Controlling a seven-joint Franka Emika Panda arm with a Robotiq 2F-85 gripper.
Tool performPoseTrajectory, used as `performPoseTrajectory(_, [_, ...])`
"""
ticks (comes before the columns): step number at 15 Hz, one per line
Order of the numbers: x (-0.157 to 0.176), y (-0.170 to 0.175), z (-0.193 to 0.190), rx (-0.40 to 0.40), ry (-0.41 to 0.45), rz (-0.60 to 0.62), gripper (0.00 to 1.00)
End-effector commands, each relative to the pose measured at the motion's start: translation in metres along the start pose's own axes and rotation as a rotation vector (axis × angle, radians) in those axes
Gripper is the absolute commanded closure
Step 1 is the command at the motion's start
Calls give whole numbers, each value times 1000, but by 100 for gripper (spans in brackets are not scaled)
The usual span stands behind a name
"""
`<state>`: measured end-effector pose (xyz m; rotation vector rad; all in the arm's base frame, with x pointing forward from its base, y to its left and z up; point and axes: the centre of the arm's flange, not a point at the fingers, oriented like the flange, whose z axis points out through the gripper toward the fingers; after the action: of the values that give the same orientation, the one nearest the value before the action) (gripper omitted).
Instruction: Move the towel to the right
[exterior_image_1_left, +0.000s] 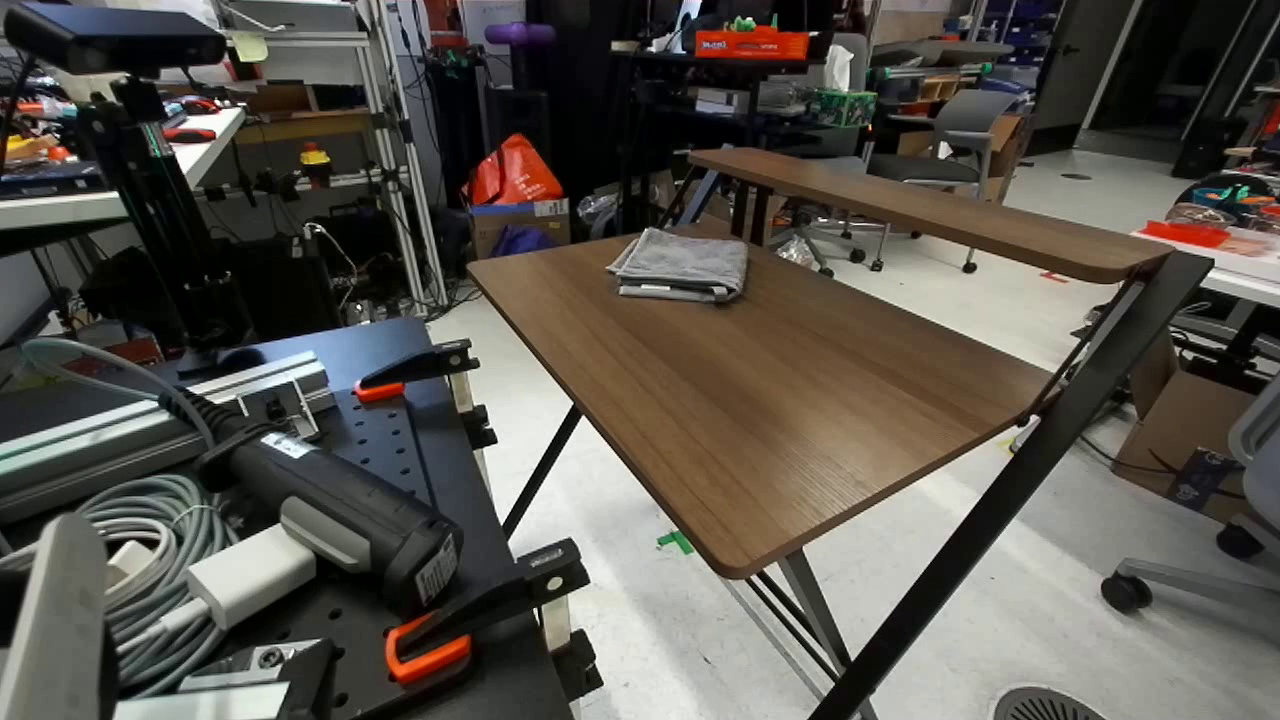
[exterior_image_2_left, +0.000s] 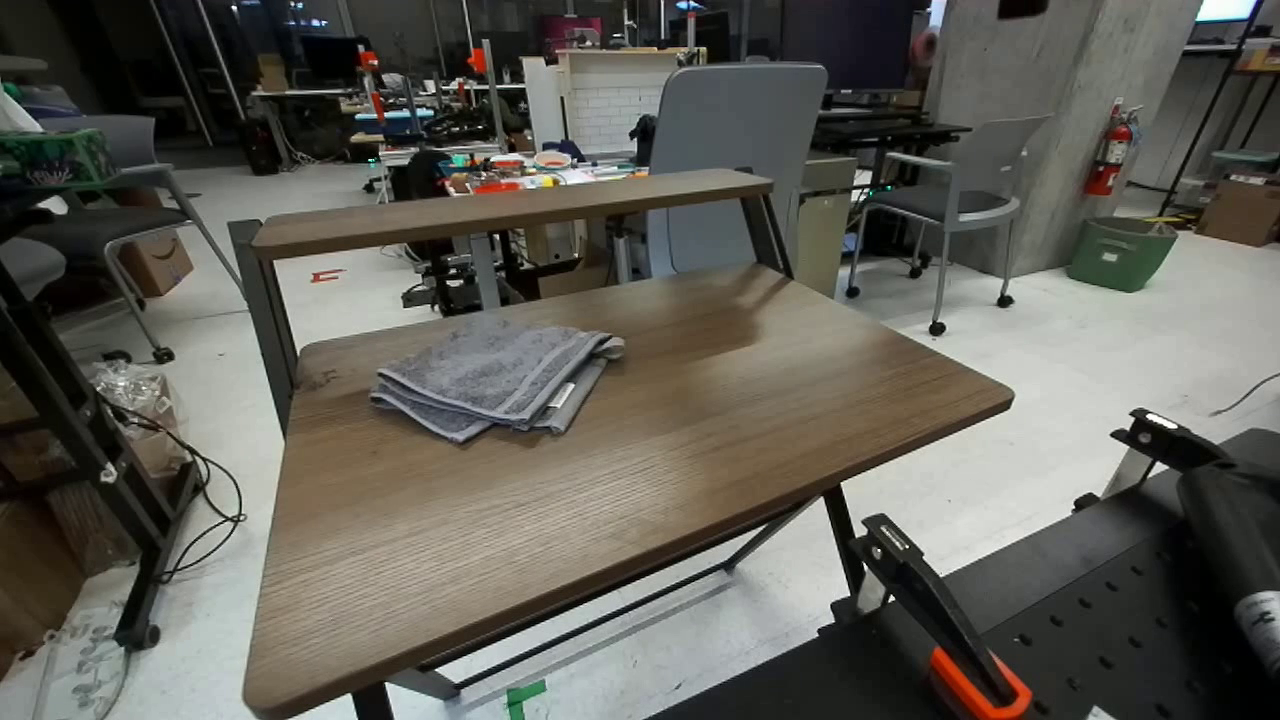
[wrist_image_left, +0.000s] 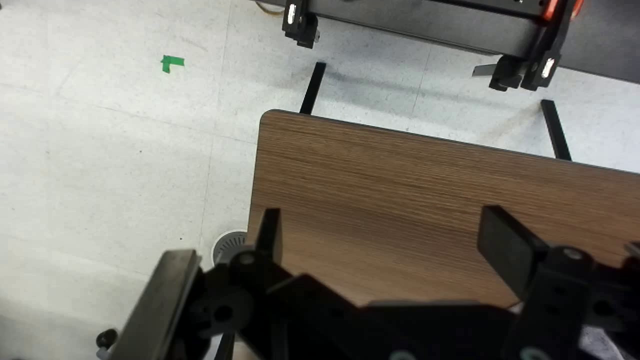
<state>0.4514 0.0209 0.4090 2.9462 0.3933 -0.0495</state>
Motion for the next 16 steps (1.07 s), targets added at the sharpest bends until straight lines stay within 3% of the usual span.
performPoseTrajectory(1, [46,-20,30,15,-49,-11,0])
performPoseTrajectory(6, [110,-79,80,29,-76,-9,0])
performPoseTrajectory(10, [160,-134,113,24,0,28,0])
performPoseTrajectory(16, [226,-208,149,-66,108,68,0])
